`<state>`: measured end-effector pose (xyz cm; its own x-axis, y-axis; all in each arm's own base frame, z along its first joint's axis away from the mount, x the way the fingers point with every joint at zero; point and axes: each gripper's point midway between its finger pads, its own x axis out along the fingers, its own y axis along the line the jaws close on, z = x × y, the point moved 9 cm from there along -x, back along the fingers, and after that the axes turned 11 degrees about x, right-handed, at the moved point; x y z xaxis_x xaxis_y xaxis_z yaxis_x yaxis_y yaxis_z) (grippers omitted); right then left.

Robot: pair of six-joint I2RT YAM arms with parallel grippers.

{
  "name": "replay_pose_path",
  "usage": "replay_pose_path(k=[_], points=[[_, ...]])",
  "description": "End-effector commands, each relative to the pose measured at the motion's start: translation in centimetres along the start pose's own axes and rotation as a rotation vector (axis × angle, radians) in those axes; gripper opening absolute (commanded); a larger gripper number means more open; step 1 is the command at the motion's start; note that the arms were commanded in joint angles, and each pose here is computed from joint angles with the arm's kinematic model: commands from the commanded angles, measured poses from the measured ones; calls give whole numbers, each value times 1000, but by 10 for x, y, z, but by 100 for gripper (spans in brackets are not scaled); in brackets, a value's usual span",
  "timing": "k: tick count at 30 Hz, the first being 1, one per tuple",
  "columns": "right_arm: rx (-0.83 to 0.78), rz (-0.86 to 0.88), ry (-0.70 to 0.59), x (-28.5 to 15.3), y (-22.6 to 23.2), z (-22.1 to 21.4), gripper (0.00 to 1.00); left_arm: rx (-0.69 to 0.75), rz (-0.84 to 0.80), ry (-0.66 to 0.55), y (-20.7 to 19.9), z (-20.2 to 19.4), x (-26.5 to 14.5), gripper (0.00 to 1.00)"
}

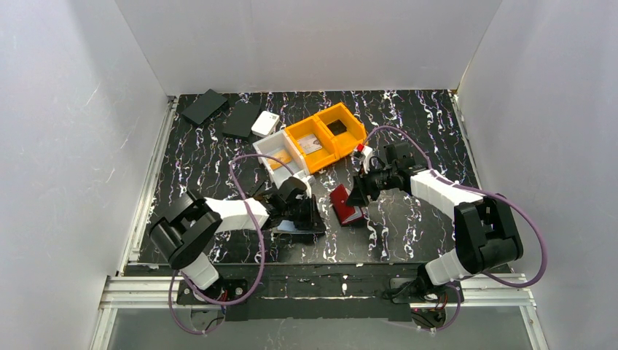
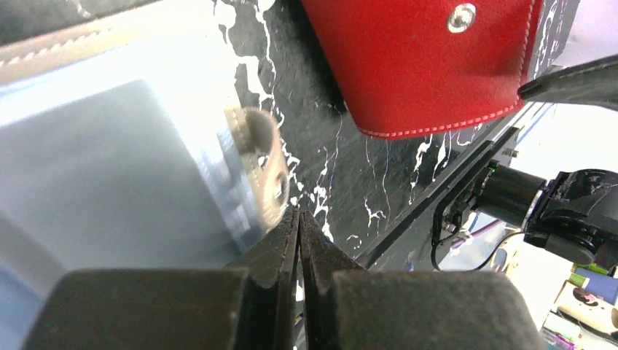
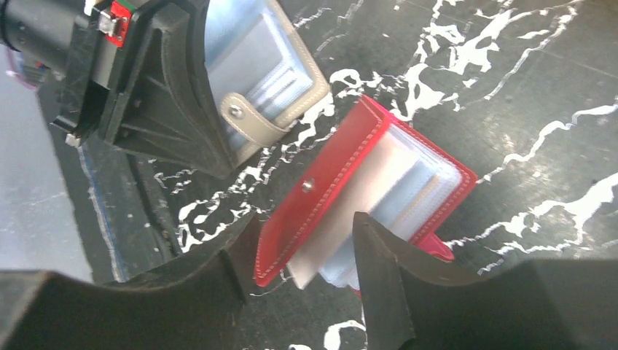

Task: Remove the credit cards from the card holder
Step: Open the card holder at the center of the board.

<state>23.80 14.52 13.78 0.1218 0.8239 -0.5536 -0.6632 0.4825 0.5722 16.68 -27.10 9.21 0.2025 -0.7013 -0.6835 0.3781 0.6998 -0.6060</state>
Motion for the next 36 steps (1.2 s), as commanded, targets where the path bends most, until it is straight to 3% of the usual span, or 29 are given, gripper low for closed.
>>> replay_pose_path(k=[1,6,13,19,24,29,34,36], points=[[-5,157,4,4,16,1,54,54,-33,-108,-13,8,-30,0],[-46,273,49,17,37,-2,47,80,21,-168,-6,-3,-54,21],[-132,412,155,33,62,-5,52,53,55,-210,4,-17,-68,26],[-123,370,158,40,59,-7,58,62,175,-384,3,-13,-116,30],[-157,419,106,21,61,12,58,115,18,-439,-23,-1,-131,37],[-125,333,-13,-5,44,21,48,148,-114,-389,-51,23,-118,37],[-81,-99,-94,-21,7,19,22,174,-150,-333,-71,49,-93,34],[-52,-162,-64,-18,-3,14,14,182,-147,-327,-75,56,-85,33]])
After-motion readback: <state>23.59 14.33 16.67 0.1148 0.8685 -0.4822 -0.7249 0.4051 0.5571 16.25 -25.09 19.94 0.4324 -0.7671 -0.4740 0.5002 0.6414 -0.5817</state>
